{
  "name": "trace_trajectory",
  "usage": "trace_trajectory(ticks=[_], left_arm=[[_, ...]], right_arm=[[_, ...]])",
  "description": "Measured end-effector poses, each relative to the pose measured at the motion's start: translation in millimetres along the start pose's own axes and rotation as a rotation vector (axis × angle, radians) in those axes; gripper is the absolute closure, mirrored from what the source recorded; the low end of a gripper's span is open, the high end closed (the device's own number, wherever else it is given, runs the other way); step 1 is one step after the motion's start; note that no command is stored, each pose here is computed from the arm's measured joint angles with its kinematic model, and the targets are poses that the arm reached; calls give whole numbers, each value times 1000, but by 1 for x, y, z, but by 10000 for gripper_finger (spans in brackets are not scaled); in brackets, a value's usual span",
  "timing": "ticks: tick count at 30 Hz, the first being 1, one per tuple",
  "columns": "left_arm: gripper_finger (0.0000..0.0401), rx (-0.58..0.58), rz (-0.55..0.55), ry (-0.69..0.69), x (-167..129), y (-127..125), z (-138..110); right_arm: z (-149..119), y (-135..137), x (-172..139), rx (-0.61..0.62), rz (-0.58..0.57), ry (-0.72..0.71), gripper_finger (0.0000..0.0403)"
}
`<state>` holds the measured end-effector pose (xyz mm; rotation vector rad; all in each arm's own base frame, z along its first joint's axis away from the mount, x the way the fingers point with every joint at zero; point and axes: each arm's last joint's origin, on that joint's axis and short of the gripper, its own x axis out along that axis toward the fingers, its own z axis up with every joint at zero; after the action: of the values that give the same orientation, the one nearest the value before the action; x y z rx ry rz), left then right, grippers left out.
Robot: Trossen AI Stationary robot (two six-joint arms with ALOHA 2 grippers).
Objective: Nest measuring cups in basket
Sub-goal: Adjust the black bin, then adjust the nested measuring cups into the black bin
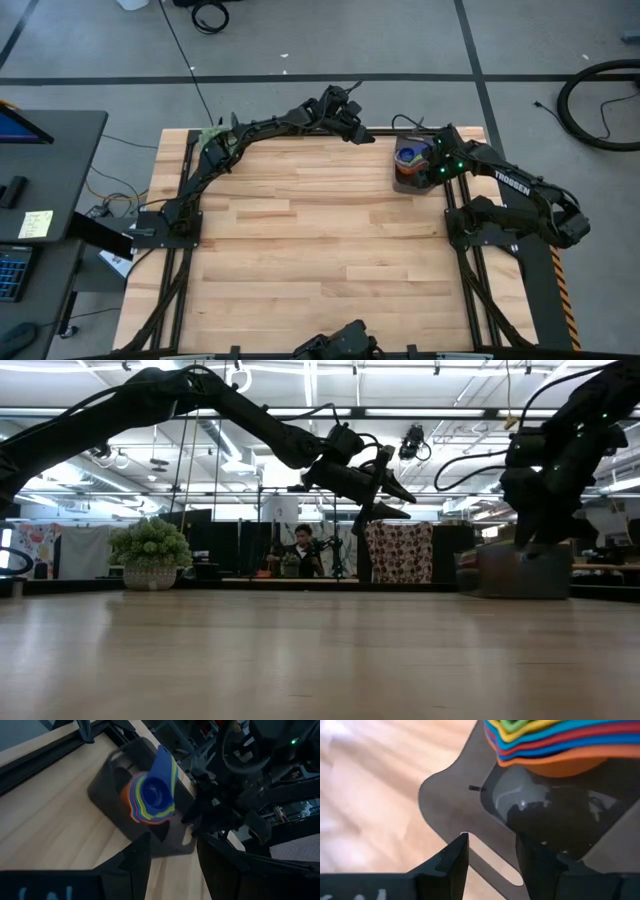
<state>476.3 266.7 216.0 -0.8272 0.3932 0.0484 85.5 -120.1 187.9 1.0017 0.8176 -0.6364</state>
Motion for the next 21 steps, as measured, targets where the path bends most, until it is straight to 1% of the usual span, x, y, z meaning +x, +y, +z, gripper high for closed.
trace_trajectory(ticks=[4,9,12,14,17,21], left_arm=[[239,0,-20,14,0,0,0],[239,1,-28,19,0,-1,-1],[239,6,-27,19,0,-1,-1],[239,24,-29,20,0,-1,-1],[239,27,-31,22,2,-3,-2],[239,24,-35,26,4,-5,-4]], right_arm=[[-5,6,2,-16,61,56,236],[-10,14,5,-63,83,114,236],[-11,16,6,-61,36,110,236],[-7,20,1,-69,1,91,236],[4,30,-13,-103,-59,37,236],[19,41,-39,-147,-187,-49,236]])
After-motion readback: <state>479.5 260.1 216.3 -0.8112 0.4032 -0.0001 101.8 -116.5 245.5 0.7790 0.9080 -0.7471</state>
